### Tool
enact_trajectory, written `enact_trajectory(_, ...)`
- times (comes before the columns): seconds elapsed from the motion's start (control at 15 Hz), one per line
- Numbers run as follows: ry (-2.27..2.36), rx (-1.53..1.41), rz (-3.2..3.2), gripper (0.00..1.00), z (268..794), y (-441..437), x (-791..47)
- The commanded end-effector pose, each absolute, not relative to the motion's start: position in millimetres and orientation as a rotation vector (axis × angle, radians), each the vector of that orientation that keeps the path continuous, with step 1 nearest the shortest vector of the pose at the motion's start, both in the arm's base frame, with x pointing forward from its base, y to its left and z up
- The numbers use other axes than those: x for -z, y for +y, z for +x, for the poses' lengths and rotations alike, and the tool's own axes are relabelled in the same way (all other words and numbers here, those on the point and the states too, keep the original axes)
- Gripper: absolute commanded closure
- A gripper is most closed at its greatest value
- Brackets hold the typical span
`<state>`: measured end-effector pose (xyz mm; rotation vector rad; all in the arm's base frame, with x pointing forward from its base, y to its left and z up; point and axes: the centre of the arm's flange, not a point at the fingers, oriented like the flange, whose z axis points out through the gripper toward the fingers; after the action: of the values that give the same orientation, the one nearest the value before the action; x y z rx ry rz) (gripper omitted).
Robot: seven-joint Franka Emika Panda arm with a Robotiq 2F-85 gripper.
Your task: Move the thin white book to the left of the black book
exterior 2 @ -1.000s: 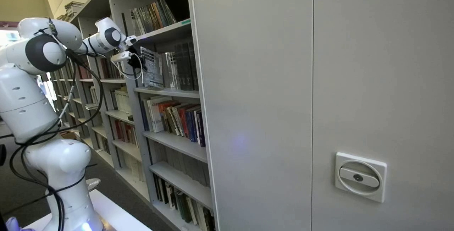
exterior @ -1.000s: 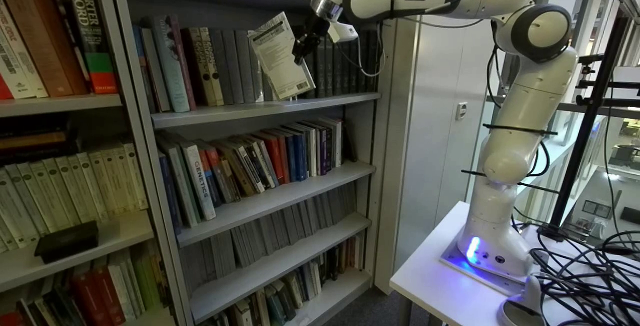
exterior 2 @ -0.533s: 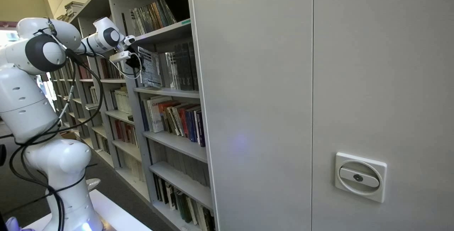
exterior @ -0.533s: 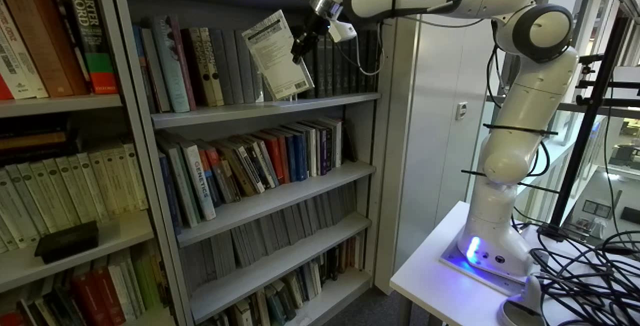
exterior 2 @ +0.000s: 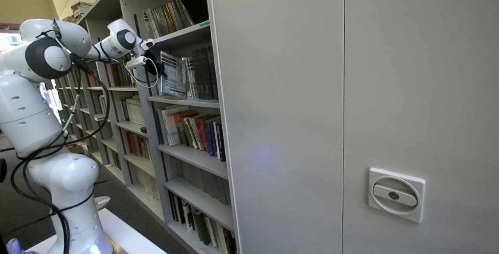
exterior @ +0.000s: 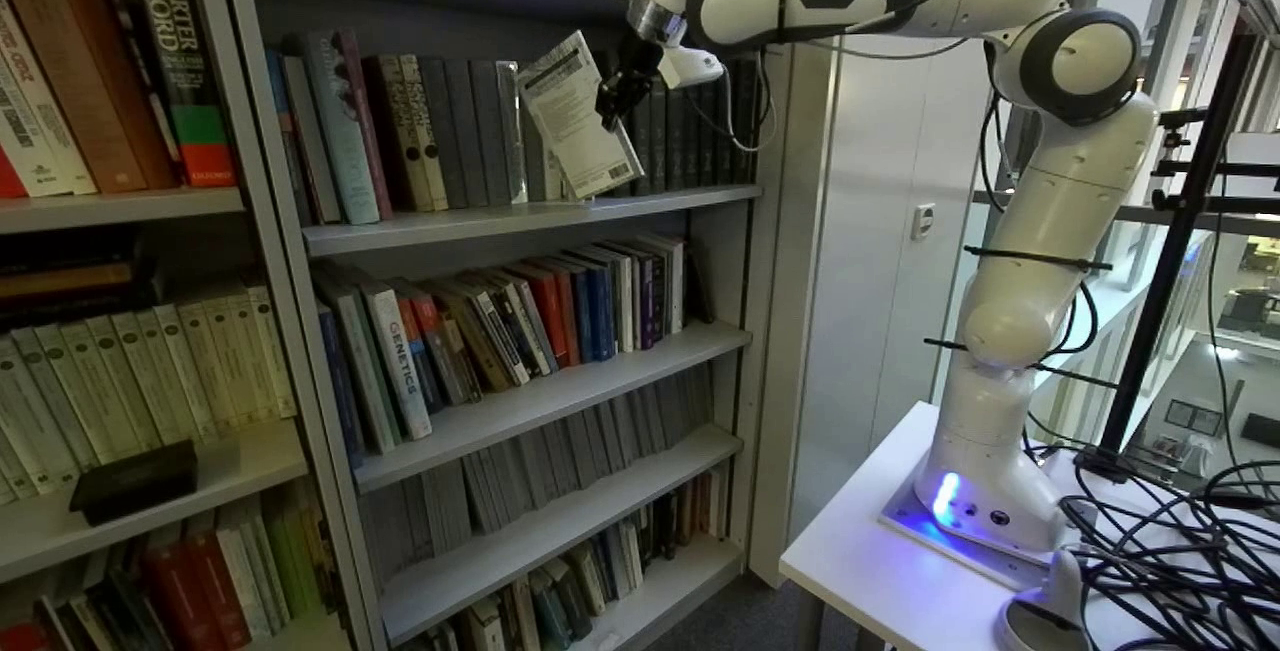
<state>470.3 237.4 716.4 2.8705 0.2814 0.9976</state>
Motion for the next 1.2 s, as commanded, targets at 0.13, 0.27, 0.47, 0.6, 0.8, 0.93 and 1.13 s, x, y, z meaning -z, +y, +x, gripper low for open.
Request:
enact_trajectory(0.13, -0.164, -1.027, 2.794, 0.97, 446, 177, -744)
enact_trajectory(0.27, -0.275, -1.03, 2.767, 0.97, 440, 166, -750)
enact_trajectory(0.47, -0.381, -1.027, 2.743, 0.97, 432, 155, -756)
enact_trajectory(0.6, -0.429, -1.022, 2.732, 0.97, 428, 150, -757)
enact_trajectory(0.8, -0.481, -1.016, 2.718, 0.97, 423, 145, -757)
enact_trajectory(0.93, -0.512, -1.01, 2.71, 0.97, 420, 142, -757)
enact_trajectory(1.13, -0.548, -1.02, 2.708, 0.97, 416, 139, -757)
